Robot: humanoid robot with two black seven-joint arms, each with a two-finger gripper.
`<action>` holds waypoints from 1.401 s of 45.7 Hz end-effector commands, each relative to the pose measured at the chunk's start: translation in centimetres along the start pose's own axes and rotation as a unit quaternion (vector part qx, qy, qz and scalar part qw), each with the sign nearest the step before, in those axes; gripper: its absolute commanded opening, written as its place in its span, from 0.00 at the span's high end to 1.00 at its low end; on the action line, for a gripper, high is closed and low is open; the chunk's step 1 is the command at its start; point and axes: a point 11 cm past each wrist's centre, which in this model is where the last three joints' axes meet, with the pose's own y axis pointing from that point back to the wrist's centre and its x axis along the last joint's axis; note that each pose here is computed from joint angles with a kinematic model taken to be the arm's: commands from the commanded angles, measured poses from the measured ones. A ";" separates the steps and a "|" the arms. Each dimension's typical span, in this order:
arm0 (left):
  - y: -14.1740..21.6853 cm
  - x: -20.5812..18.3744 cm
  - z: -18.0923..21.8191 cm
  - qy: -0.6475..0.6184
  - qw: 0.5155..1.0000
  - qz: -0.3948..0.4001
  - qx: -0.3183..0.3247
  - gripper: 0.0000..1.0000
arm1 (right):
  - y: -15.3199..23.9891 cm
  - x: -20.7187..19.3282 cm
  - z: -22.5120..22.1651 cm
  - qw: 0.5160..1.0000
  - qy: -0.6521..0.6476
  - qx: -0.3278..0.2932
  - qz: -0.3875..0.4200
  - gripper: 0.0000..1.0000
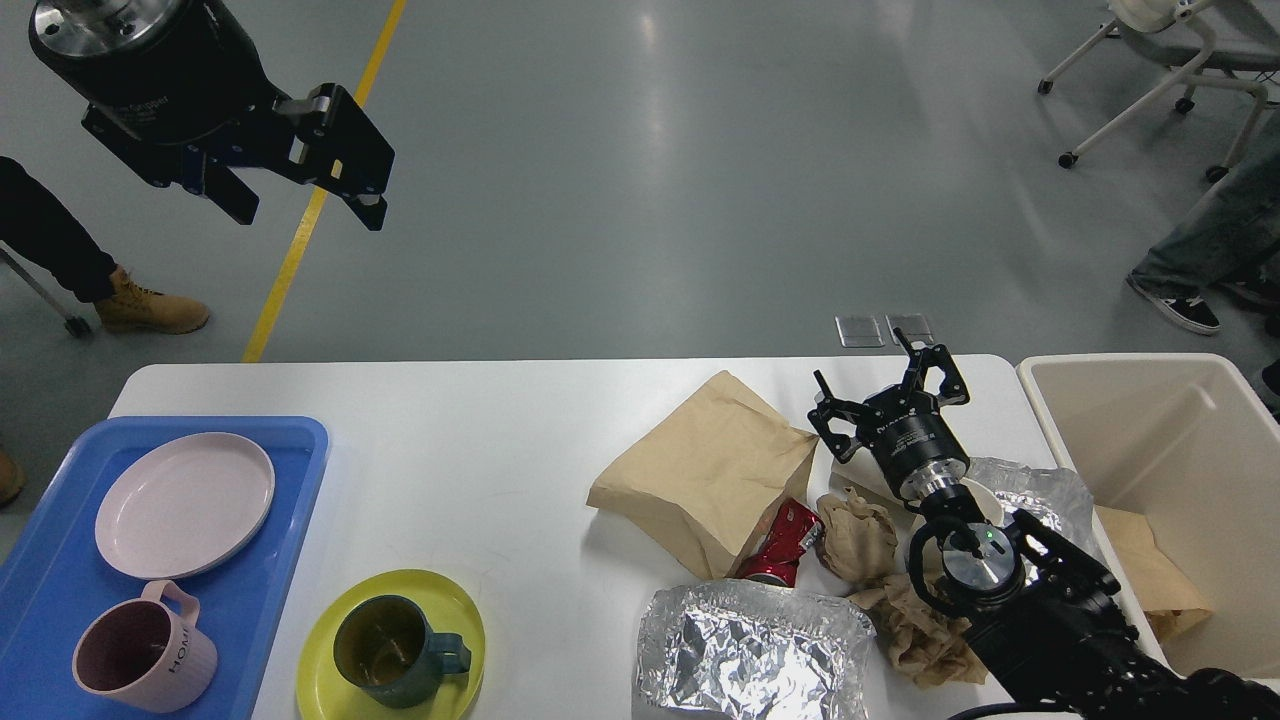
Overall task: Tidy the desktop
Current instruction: 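Swing the left gripper back down toward the blue tray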
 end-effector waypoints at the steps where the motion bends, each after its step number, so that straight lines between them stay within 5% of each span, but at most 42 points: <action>1: 1.9 0.0 0.8 -0.008 1.000 0.019 -0.006 0.04 | 0.0 0.0 0.0 1.000 0.000 0.000 -0.001 0.00; 14: 7.7 1.0 3.3 -0.039 0.995 0.095 -0.011 0.04 | 0.0 0.0 0.0 1.000 0.000 0.000 -0.001 0.00; 40: 7.5 0.8 4.8 -0.060 0.994 0.091 0.000 0.04 | 0.0 0.0 0.0 1.000 0.000 0.000 0.000 0.00; 58: -2.8 -6.9 -2.3 0.011 0.992 -0.117 0.056 0.04 | 0.0 0.0 0.0 1.000 0.000 0.000 0.000 0.00; 64: -4.6 -7.4 -3.4 0.017 0.992 -0.105 0.062 0.04 | -0.1 -0.1 0.0 1.000 0.000 0.000 -0.001 0.00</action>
